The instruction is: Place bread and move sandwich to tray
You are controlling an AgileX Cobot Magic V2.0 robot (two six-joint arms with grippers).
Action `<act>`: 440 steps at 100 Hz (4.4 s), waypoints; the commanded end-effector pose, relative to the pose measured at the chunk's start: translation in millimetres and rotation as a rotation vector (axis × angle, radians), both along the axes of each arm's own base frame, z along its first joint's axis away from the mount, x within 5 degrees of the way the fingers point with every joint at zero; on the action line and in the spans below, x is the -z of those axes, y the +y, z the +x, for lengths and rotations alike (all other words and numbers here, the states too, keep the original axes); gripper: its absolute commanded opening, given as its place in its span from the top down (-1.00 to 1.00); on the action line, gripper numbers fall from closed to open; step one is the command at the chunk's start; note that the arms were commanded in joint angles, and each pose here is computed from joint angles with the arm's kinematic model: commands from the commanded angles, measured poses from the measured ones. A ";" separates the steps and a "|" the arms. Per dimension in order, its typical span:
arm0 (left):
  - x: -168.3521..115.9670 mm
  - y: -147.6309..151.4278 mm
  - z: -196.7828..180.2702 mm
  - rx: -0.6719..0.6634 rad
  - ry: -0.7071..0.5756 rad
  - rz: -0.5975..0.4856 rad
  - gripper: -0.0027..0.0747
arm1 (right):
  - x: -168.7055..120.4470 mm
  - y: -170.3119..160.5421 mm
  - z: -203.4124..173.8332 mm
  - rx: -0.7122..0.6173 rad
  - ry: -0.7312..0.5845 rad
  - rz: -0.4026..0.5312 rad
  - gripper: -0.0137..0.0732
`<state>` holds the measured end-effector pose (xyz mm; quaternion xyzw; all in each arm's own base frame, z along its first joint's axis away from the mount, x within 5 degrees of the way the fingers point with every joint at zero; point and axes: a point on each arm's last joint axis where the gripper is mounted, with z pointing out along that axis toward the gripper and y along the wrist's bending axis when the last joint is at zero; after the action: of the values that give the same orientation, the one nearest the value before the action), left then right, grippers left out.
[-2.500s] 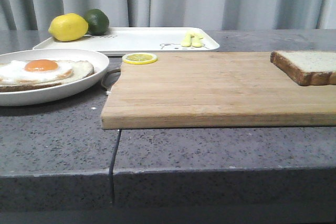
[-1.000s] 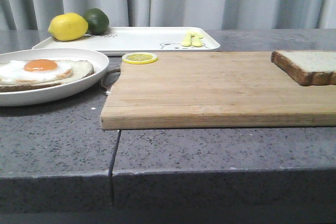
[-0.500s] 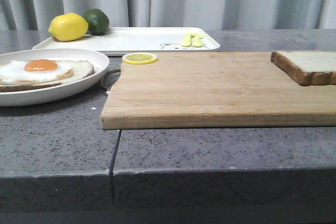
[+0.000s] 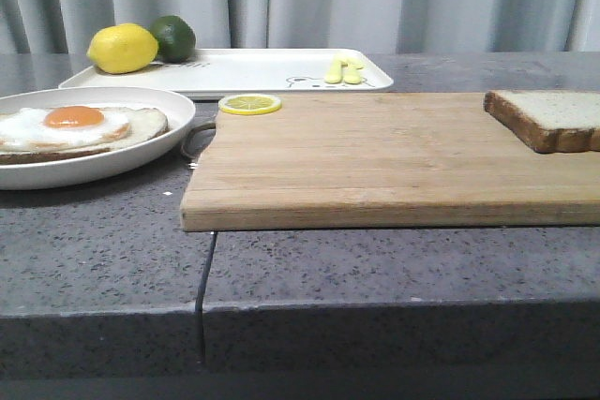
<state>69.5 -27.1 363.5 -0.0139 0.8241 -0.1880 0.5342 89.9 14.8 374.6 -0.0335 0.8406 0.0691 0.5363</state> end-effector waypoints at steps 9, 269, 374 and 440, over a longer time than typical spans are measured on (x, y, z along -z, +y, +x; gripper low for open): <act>-15.7 0.3 3.4 -0.017 -0.084 -0.039 0.86 | -10.8 -0.3 1.2 0.004 -0.037 0.005 0.75; -14.1 -1.1 2.3 -0.002 -0.061 -0.045 -0.15 | 77.5 -92.3 153.6 0.184 0.197 0.482 -0.56; -14.0 -1.2 2.2 -0.002 -0.059 -0.045 -0.15 | 141.0 -92.8 189.7 0.034 0.390 0.688 -0.56; -14.0 -1.2 2.2 -0.002 -0.059 -0.045 -0.15 | 149.2 -83.4 194.6 -0.008 0.430 0.695 0.60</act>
<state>68.4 -28.5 362.0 -0.0121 0.8291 -0.1946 0.5240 283.0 -69.8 209.2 0.1767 0.8700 0.3486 0.3005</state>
